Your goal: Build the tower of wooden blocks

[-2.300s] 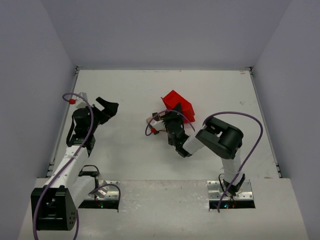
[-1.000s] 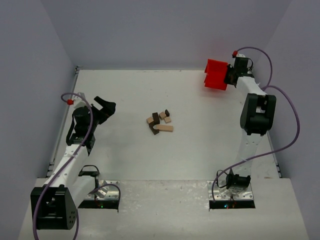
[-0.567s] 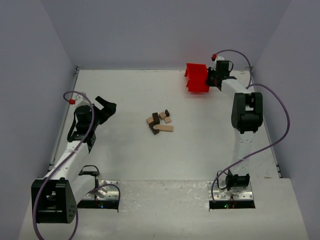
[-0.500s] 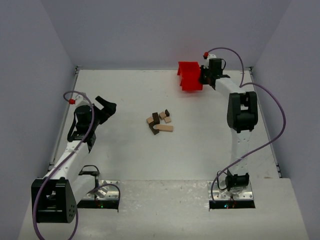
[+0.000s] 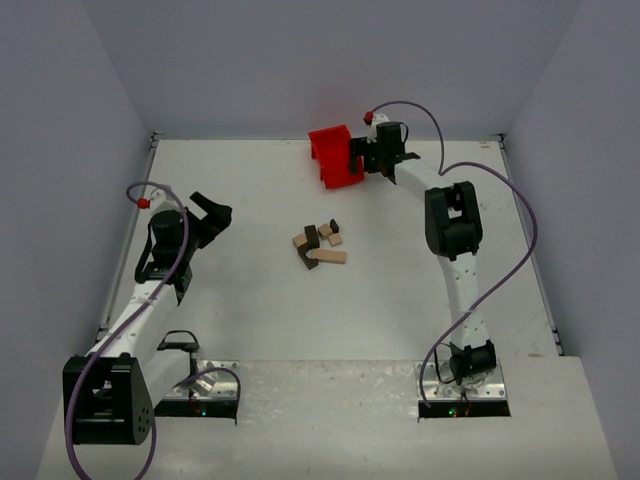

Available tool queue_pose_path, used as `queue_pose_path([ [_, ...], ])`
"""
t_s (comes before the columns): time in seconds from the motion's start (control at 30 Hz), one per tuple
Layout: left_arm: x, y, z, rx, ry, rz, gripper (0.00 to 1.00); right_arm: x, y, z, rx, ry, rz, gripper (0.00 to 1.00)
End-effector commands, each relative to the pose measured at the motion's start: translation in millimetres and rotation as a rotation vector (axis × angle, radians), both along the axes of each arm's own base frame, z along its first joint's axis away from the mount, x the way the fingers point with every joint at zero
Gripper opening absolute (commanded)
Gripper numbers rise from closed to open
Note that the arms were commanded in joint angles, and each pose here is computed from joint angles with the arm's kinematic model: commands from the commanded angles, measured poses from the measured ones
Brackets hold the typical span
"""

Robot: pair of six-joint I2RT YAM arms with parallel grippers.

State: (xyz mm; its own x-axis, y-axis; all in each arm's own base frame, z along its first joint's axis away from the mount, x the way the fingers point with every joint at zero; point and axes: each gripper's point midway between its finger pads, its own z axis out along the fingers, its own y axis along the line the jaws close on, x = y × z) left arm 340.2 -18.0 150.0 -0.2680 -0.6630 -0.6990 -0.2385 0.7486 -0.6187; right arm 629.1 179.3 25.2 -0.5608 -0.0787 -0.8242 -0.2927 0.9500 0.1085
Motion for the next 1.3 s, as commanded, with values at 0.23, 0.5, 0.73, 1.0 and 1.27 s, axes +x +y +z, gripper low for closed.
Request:
queue_pose_path([
  [0.23, 12.1, -3.4, 29.7, -0.02, -0.078, -0.02, 1.0, -46.8, 9.4, 152.5, 0.101, -0.212, 0.151, 0.99],
  [0.5, 13.7, -48.0, 18.4, -0.038, -0.026, -0.181, 1.0, -187.9, 30.8, 160.5, 0.115, -0.279, 0.51, 0.99],
  [0.73, 11.3, -115.7, 9.2, -0.008, 0.006, -0.341, 1.0, -285.1, 45.1, 90.5, 0.045, -0.141, 0.599, 0.99],
  [1.0, 7.6, -144.0, -19.2, 0.017, 0.119, -0.375, 1.0, -310.8, 29.9, 67.8, 0.006, -0.184, 0.524, 0.99],
  [1.27, 6.6, -138.4, -34.3, 0.096, 0.202, -0.32, 1.0, -331.3, 53.0, 31.2, -0.046, -0.127, 0.768, 0.99],
])
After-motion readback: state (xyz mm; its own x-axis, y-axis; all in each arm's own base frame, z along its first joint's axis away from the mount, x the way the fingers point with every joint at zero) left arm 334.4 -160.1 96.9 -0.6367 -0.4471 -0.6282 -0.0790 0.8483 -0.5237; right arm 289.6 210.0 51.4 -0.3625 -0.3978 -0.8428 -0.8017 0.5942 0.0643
